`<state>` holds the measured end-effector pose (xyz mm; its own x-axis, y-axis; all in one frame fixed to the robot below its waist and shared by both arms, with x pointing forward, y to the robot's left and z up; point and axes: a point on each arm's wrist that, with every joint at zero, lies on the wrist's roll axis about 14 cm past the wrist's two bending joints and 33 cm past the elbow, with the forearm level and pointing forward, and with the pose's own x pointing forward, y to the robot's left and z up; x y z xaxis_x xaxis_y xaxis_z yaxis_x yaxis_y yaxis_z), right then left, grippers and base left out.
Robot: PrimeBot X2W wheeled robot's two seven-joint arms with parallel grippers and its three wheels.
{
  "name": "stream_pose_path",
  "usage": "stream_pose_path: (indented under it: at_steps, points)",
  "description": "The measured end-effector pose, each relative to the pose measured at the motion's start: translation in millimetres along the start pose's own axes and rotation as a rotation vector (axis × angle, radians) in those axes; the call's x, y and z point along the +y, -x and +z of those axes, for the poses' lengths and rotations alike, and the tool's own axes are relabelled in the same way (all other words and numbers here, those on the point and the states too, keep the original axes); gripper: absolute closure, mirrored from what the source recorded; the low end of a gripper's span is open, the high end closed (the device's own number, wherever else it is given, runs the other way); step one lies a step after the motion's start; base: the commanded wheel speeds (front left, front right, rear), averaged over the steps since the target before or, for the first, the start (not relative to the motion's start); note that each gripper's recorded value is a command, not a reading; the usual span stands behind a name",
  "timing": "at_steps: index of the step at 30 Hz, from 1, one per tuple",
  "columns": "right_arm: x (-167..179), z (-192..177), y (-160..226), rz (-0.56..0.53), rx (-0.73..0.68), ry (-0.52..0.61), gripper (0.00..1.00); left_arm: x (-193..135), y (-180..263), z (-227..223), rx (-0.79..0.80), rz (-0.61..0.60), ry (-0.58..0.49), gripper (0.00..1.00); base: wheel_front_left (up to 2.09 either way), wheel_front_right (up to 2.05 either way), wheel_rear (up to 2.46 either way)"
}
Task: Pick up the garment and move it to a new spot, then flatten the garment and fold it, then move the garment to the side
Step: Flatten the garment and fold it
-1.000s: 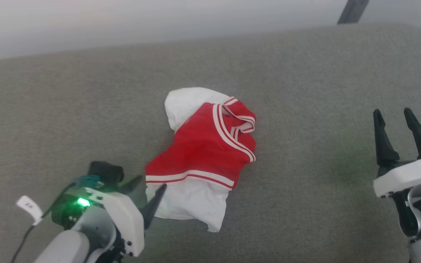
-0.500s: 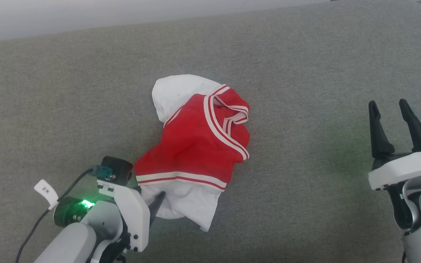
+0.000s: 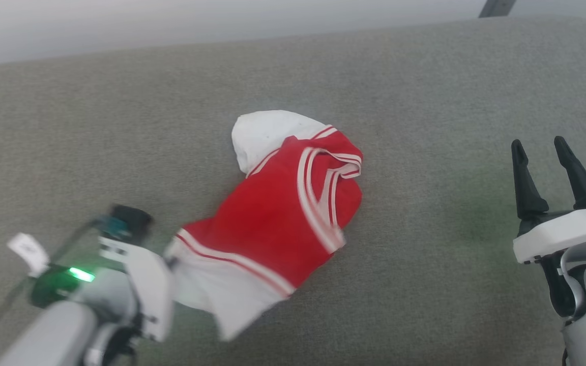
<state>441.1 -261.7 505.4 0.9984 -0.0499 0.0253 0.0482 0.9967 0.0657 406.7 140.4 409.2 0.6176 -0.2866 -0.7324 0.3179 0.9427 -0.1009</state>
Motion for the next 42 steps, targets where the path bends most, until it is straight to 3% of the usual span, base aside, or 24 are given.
stream_pose_path:
  at_steps: [8, 16, 27, 28, 29, 30, 31, 32, 33, 42]
  points:
    - [14, 5, -1, 0.039, -0.010, -0.001, 0.00, 74, 42, 39, -0.092, 0.200, -0.049, 1.00, 0.00, 0.00, 0.00]
    - [23, 8, 1, 0.067, -0.010, -0.004, 0.00, 135, 64, 29, -0.032, 0.338, -0.053, 1.00, 0.00, 0.00, 0.00]
    - [28, 3, 6, 0.084, 0.010, -0.009, 0.00, 146, 41, -19, 0.066, 0.317, 0.075, 1.00, 0.00, 0.00, 0.00]
    - [29, 2, 6, 0.086, 0.014, -0.010, 0.00, 145, 38, -21, 0.069, 0.310, 0.089, 0.97, 0.00, 0.00, 0.00]
    - [29, 1, 5, 0.088, 0.016, -0.010, 0.00, 145, 36, -21, 0.066, 0.309, 0.099, 0.87, 0.00, 0.00, 0.00]
    - [29, 1, 5, 0.088, 0.016, -0.010, 0.00, 145, 36, -21, 0.066, 0.309, 0.099, 0.68, 0.00, 0.00, 0.00]
    - [30, 0, 5, 0.091, 0.018, -0.009, 0.00, 146, 34, -20, 0.058, 0.309, 0.107, 0.37, 0.00, 0.00, 0.00]
    - [30, 0, 4, 0.093, 0.019, -0.008, 0.00, 146, 34, -18, 0.046, 0.308, 0.118, 0.14, 0.00, 0.00, 0.00]
    - [31, 0, 3, 0.096, 0.019, -0.009, 0.00, 146, 33, -16, 0.033, 0.308, 0.129, 0.00, 0.00, 0.00, 0.00]
    - [44, 3, -4, 0.135, 0.017, -0.012, 0.00, 153, 54, 10, -0.120, 0.332, 0.160, 0.00, 0.00, 0.00, 0.00]
